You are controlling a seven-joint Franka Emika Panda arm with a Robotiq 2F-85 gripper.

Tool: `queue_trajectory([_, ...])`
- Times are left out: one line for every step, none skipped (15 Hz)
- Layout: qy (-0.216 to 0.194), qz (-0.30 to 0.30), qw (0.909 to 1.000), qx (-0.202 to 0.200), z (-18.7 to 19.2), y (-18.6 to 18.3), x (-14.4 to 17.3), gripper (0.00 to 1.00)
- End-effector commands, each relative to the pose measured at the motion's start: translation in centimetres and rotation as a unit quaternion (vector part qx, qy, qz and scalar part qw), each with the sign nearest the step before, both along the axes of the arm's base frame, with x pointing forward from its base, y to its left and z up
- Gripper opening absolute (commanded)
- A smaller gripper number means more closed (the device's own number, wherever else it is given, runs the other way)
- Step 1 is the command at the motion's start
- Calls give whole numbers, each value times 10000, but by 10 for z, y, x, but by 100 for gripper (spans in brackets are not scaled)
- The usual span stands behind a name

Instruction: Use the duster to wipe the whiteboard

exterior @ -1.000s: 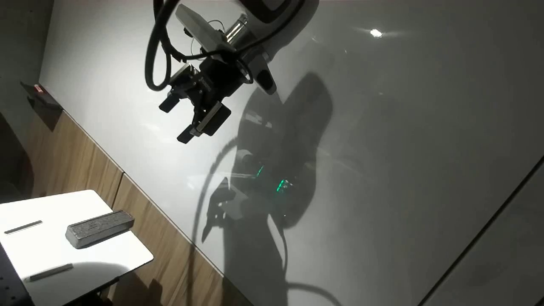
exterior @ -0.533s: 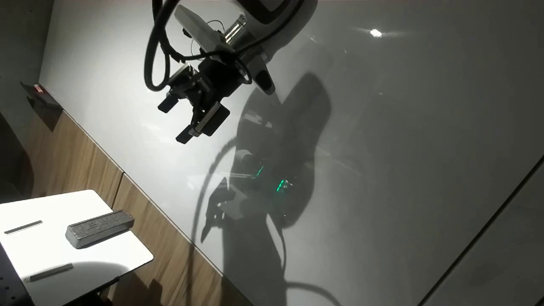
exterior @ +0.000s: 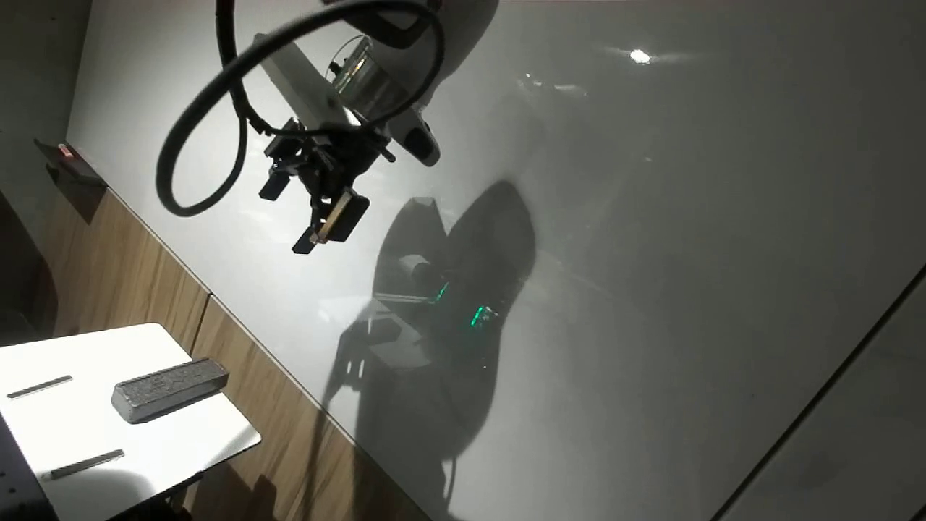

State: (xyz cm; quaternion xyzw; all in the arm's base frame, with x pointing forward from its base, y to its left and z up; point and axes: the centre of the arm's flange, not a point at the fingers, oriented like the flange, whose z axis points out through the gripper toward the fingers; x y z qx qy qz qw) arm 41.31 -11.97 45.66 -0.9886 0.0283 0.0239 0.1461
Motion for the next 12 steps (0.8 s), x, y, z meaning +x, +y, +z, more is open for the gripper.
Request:
queue_trajectory([-691,305,9970,-172,-29,30,-34,100])
queue_trajectory([-820,433,9952,-305,-42,41,-38,100])
queue_trajectory([-901,559,9935,-418,-55,51,-40,100])
queue_trajectory([-953,664,9917,-544,-69,62,-42,100])
queue_trajectory([-959,727,9906,-653,-83,72,-42,100])
queue_trajectory([-951,786,9895,-755,-98,83,-41,100])
queue_trajectory([-975,857,9881,-829,-109,91,-43,100])
queue_trajectory([-1003,922,9866,-902,-121,100,-44,100])
queue_trajectory([-1037,985,9850,-967,-130,106,-45,100])
queue_trajectory([-1073,1021,9836,-1027,-136,112,-43,100])
queue_trajectory([-1104,1053,9824,-1078,-140,116,-38,100])
queue_trajectory([-1124,1055,9816,-1125,-146,118,-33,100])
